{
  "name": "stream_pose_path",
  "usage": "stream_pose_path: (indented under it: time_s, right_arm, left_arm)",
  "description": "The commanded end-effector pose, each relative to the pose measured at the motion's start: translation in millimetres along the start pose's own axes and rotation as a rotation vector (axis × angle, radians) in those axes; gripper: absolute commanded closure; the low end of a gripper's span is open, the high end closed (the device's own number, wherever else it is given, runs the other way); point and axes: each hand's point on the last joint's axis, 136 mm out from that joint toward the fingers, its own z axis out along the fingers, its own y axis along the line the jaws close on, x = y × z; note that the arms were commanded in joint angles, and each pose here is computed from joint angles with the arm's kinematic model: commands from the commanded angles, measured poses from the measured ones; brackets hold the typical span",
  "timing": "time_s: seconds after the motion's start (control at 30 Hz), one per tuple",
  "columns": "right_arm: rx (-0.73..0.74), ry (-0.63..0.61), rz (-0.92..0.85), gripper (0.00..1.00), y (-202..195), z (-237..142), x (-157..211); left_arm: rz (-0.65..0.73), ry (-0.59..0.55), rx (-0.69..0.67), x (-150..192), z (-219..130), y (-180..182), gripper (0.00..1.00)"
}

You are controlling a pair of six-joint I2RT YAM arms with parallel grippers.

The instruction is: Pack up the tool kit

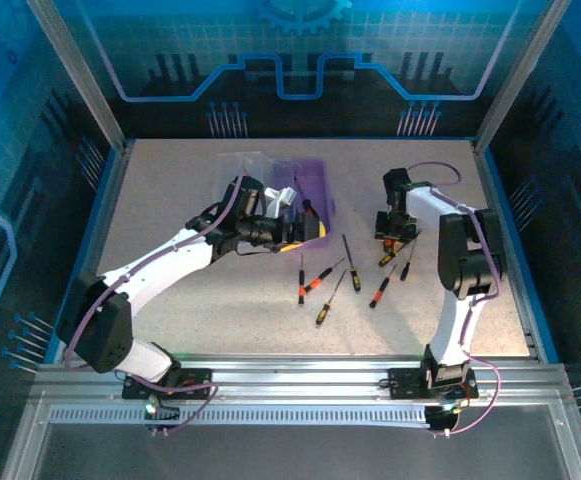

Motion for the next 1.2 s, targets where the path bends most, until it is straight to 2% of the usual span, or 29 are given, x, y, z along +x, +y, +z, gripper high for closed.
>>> stream_pose_path:
  time_s: [0.0, 0.23, 0.6, 0.77, 1.0, 1.17]
  right_arm:
    - [-0.02, -0.002, 0.002, 0.63, 2, 2, -7]
    - [-0.025, -0.066, 0.014, 0.73, 1, -9, -15]
    - [-0.044, -0.115, 0.02, 0.76, 4, -27, -24]
    - [-0.134, -0.144, 0.036, 0.77, 18, -39, -23]
    - [-0.212, -0.24, 0.002, 0.77, 48, -83, -32]
    - [-0.249, -0.275, -0.073, 0.77, 91, -106, -39]
  left_arm:
    - [0.039, 0.002, 0.009, -3, -2, -10, 0.01]
    - [0.048, -0.003, -0.003, -5, -3, -9, 0.01]
    - [0.049, -0.012, -0.017, -7, -5, -7, 0.01]
    - [0.054, -0.026, -0.028, -12, -11, -7, 0.01]
    - [0.043, -0.162, -0.04, -44, -49, -4, 0.01]
    - [-0.031, -0.26, -0.093, -68, -76, 21, 0.0]
